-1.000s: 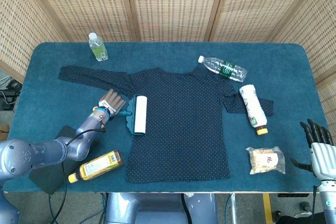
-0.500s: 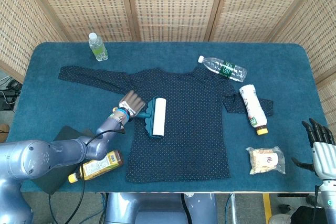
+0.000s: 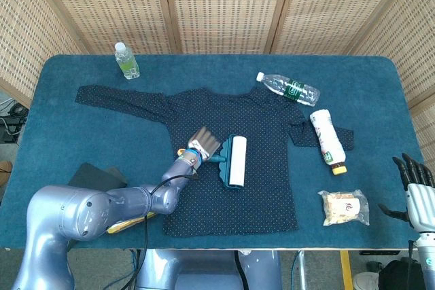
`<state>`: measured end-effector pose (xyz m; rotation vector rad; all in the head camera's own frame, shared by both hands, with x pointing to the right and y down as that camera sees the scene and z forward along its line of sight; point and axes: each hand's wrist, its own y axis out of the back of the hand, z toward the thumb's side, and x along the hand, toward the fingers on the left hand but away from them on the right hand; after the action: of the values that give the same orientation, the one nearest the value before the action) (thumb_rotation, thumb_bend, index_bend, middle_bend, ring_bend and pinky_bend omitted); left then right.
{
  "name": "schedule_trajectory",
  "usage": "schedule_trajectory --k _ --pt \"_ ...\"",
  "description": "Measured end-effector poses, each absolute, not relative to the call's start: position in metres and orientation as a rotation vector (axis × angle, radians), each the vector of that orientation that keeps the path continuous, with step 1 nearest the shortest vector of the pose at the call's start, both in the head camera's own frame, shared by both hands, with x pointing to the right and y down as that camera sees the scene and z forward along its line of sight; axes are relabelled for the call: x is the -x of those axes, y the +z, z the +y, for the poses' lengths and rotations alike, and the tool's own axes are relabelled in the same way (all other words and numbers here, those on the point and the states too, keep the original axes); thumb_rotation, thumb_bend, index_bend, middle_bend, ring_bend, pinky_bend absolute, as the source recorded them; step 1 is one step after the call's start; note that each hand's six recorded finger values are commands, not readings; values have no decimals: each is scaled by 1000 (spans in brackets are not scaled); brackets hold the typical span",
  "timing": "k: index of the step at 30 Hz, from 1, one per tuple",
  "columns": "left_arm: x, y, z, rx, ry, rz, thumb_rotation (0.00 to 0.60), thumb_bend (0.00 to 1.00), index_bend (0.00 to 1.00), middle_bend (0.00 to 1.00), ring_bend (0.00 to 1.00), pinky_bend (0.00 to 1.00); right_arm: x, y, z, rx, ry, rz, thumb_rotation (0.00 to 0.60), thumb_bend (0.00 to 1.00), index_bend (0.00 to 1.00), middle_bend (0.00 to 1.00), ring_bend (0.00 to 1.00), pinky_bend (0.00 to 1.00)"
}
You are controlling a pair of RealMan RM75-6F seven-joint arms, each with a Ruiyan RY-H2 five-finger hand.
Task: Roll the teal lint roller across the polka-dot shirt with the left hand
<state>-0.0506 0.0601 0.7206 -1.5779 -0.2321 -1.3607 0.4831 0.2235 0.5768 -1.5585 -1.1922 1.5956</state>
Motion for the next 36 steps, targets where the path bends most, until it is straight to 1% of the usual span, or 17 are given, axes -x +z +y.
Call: schedule_trajectory --k 5,8,16,20,23,36 --pt "54 719 61 1568 -1370 -236 600 551 903 833 693 680 -482 577 224 1560 1592 -1187 600 83 0 0 0 0" --pt "67 718 57 1559 -1396 -229 600 551 903 833 693 680 -479 577 224 1565 1586 -1178 600 83 0 0 0 0" --pt "133 713 39 1536 -1488 -182 600 551 904 833 693 679 -470 576 227 1566 1567 -1150 600 83 0 0 0 0" --pt "168 709 35 1527 -1521 -159 600 549 905 810 679 664 -468 574 227 1560 1558 -1143 600 83 0 0 0 0" --pt "181 707 34 1527 -1519 -148 600 543 904 809 656 636 -466 573 227 1555 1552 -1138 600 83 0 0 0 0" --pt "249 700 33 1537 -1515 -54 600 530 892 800 649 613 -459 572 230 1545 1543 -1103 600 83 0 0 0 0"
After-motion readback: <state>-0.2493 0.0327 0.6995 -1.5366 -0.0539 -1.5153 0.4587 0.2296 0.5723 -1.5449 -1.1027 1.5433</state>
